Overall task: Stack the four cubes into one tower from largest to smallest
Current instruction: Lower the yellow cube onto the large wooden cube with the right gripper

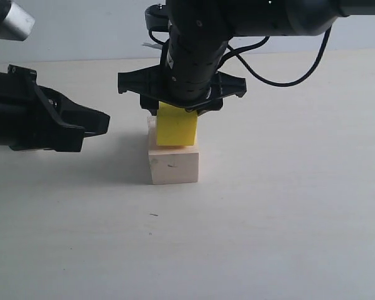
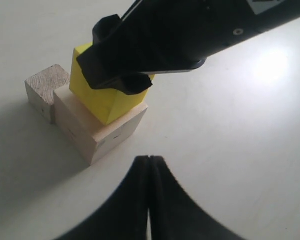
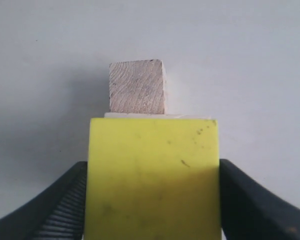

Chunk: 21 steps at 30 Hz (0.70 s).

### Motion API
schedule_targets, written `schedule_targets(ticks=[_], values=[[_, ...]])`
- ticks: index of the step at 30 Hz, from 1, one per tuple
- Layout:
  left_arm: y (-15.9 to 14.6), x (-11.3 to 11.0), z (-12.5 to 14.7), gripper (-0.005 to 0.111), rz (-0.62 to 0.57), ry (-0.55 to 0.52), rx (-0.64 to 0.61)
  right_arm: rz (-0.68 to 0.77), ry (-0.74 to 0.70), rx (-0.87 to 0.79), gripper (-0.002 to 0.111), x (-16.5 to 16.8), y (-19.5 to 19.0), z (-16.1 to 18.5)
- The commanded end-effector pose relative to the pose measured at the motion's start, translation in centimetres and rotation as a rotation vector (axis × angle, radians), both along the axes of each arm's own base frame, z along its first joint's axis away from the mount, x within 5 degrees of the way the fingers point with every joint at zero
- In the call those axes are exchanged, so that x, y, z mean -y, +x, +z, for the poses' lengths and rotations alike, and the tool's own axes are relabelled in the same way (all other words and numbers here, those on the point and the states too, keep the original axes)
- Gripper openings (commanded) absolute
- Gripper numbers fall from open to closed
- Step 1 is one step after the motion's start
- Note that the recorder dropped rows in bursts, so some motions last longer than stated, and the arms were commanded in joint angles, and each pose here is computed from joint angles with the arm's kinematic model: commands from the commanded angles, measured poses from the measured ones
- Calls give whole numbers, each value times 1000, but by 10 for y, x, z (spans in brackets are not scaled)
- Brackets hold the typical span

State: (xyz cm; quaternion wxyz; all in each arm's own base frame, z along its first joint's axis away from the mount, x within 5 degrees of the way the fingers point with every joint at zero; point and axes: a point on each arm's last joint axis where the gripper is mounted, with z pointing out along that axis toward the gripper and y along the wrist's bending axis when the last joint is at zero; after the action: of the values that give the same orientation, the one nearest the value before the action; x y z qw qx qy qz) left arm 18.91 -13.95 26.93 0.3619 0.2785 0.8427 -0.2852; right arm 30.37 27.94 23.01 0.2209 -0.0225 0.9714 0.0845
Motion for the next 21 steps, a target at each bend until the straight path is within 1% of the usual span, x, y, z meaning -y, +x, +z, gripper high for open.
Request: schedule_targets(ticks=[1, 10, 12, 16, 19, 21], values=[[-1, -2, 0, 0, 9, -7, -3, 4, 4, 23, 0, -1, 1, 1], [-1, -2, 0, 0, 9, -7, -3, -5, 4, 12, 0, 0, 0, 1], [-1, -2, 0, 0, 9, -7, -3, -8, -1, 5, 3, 0, 0, 0], [-1, -2, 0, 0, 9, -7, -3, -10, -6, 1, 15, 1, -1, 0], [-1, -2, 0, 0, 8, -7, -3, -13, 0, -5, 27, 0, -1, 0], [-1, -2, 0, 0, 7, -7, -4, -16, 10, -13, 38, 0, -2, 0]])
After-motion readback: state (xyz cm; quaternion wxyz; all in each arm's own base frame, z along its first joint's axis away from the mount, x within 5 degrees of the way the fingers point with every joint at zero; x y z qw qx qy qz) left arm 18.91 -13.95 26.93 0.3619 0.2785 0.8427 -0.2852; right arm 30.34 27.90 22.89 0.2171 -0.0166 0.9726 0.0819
